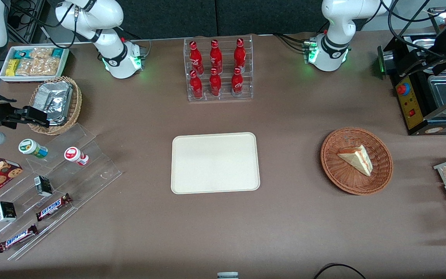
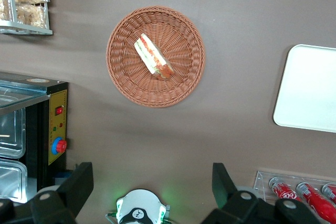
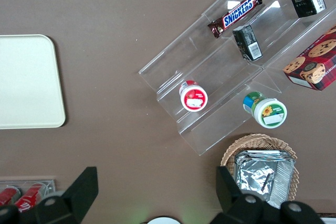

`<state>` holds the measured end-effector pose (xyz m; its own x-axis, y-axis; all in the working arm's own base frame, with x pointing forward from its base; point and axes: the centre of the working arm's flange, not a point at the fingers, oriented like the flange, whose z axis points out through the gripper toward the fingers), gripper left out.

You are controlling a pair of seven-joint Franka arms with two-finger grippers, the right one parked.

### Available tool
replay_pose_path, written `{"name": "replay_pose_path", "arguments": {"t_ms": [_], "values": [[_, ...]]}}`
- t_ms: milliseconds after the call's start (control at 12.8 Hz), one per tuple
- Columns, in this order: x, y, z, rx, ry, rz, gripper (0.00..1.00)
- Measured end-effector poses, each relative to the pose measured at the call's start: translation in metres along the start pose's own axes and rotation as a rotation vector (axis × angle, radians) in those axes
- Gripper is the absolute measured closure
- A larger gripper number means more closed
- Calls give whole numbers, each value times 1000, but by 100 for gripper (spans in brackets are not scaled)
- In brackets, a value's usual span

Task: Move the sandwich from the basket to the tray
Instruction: 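Move the open left gripper toward the wicker basket, then lower the open left gripper over the sandwich in the wicker basket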

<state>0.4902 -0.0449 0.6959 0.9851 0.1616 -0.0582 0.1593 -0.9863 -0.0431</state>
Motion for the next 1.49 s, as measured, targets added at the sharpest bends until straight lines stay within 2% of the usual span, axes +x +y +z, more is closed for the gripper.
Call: {"name": "replay_pose_path", "arguments": {"t_ms": [313,548,861,1252,1487], "values": [[3,0,5,5,-13,16,0],[27,-6,36,36,-55,0,0],[58,-21,115,54,-88,-200,0],[63,-35,197,27,5,-501,0],[61,-35,258,-3,56,-604,0]]}}
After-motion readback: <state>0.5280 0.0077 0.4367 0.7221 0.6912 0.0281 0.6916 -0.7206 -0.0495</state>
